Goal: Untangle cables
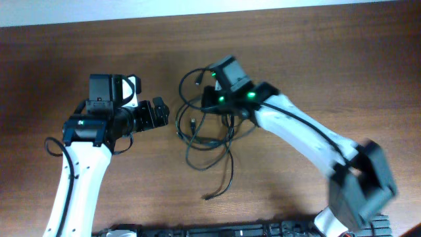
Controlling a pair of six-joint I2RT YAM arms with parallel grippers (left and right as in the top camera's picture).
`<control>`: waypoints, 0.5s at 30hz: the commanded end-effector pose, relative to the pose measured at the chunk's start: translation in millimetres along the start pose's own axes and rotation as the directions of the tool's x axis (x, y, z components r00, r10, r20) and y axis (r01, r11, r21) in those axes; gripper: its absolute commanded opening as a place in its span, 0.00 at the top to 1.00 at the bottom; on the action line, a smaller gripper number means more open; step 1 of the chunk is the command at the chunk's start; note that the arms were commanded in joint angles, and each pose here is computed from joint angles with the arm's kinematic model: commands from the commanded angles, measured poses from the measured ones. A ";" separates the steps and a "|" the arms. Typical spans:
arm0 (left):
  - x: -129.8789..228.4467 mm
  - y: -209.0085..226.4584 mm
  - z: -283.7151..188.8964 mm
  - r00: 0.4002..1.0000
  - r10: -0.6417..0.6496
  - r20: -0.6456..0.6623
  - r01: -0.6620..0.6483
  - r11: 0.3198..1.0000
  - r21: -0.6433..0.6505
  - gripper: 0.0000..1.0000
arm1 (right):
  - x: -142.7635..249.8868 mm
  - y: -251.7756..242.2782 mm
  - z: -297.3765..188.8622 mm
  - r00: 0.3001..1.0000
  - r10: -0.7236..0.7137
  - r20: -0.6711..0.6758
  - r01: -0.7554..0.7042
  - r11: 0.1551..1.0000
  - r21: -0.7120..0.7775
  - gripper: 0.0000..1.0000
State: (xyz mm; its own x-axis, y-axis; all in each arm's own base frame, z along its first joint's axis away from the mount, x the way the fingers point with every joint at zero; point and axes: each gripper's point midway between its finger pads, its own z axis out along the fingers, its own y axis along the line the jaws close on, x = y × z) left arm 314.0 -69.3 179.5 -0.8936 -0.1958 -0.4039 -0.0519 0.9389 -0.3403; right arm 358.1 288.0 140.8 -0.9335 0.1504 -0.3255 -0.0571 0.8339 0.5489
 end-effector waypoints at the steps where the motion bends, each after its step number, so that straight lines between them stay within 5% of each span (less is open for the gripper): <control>1: 7.3 0.4 24.2 0.998 -0.002 -0.060 0.001 1.000 -0.009 0.01 | -5.0 21.1 -32.8 0.990 -0.130 0.052 0.133 0.990 -0.054 0.96; 14: 49.2 -25.9 160.7 0.960 -0.008 -0.281 0.002 1.000 -0.021 0.00 | 7.5 38.3 -43.6 0.975 -0.223 0.013 0.223 0.963 -0.152 0.96; 15: 50.8 -28.1 167.2 0.959 0.002 -0.283 -0.007 1.000 -0.016 0.06 | 6.6 39.2 -45.9 0.971 -0.236 0.021 0.237 0.959 -0.154 0.96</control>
State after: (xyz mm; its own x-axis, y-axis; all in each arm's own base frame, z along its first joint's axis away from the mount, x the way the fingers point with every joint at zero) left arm 347.9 -142.7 45.8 -0.9770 -0.1197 -0.1764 -0.0559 0.9425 -0.3295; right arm 336.6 295.6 182.5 -0.9080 -0.0059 -0.4190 -0.2695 0.7738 0.5732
